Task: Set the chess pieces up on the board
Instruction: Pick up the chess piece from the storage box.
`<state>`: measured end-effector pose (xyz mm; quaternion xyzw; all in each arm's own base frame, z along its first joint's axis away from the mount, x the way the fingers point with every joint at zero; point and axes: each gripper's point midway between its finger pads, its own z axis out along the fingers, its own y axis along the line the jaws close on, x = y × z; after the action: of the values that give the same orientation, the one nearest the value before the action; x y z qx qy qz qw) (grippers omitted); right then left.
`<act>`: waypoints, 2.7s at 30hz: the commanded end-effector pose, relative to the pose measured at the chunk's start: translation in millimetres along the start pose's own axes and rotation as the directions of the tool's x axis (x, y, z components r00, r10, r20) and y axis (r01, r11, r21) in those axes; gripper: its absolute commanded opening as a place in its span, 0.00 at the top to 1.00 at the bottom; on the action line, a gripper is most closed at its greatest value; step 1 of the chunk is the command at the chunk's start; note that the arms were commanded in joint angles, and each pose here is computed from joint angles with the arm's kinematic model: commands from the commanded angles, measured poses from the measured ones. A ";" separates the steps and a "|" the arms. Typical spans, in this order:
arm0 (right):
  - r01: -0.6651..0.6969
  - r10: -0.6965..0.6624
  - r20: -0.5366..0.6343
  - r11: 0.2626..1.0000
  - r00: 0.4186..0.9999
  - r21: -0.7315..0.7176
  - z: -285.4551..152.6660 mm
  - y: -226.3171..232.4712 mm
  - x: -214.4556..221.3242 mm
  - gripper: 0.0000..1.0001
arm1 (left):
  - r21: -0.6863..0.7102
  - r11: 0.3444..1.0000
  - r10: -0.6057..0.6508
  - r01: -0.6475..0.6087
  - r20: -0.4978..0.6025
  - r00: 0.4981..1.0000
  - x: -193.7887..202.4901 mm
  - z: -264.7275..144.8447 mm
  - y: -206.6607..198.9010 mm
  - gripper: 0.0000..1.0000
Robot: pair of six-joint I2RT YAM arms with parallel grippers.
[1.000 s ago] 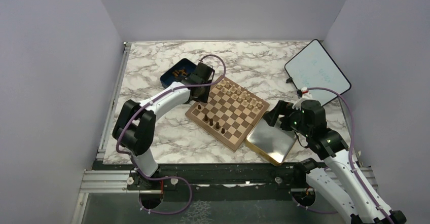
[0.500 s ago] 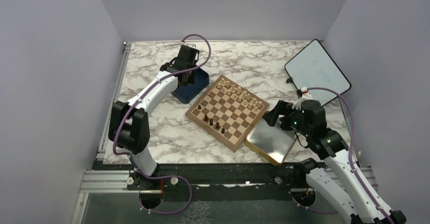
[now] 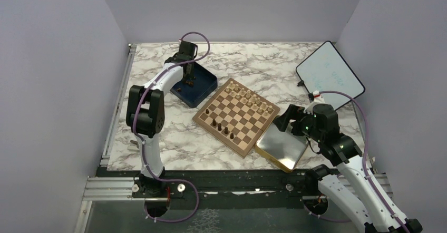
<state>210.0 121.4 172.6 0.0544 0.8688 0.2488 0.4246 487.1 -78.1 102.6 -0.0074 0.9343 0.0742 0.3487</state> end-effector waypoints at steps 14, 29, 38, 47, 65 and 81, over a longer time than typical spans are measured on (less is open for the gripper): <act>0.006 -0.006 0.015 1.000 1.000 0.018 -0.7 -1.1 -5.1 0.06 | -0.018 0.999 -0.043 0.043 0.020 0.999 -10.6 44.4 11.3 0.62; 0.010 -0.010 0.015 1.000 1.000 0.018 0.7 -1.5 -4.9 0.06 | 0.019 0.999 -0.031 0.031 -0.014 0.999 1.0 55.9 3.6 0.69; 0.012 -0.012 0.015 1.000 1.000 0.018 1.4 -1.5 -5.2 0.06 | 0.023 0.999 -0.029 0.029 -0.032 0.999 7.8 61.2 1.6 0.72; 0.012 -0.012 0.015 1.000 1.000 0.019 1.2 -1.9 -4.8 0.06 | 0.024 0.999 -0.024 0.025 -0.034 0.999 8.5 61.8 2.2 0.75; 0.012 -0.012 0.015 1.000 1.000 0.017 2.3 -1.9 -4.4 0.06 | 0.048 0.998 -0.053 0.052 0.024 0.998 -15.4 25.7 5.8 0.85; 0.017 -0.017 0.017 1.000 1.000 0.006 1.8 0.8 -6.0 0.06 | 0.133 0.989 -0.064 0.060 0.020 0.998 -19.7 -24.9 -5.4 0.85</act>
<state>211.4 120.6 169.1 0.0569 0.8725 0.2432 0.4200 502.7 -77.8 120.6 -0.0200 0.9295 0.0212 0.3676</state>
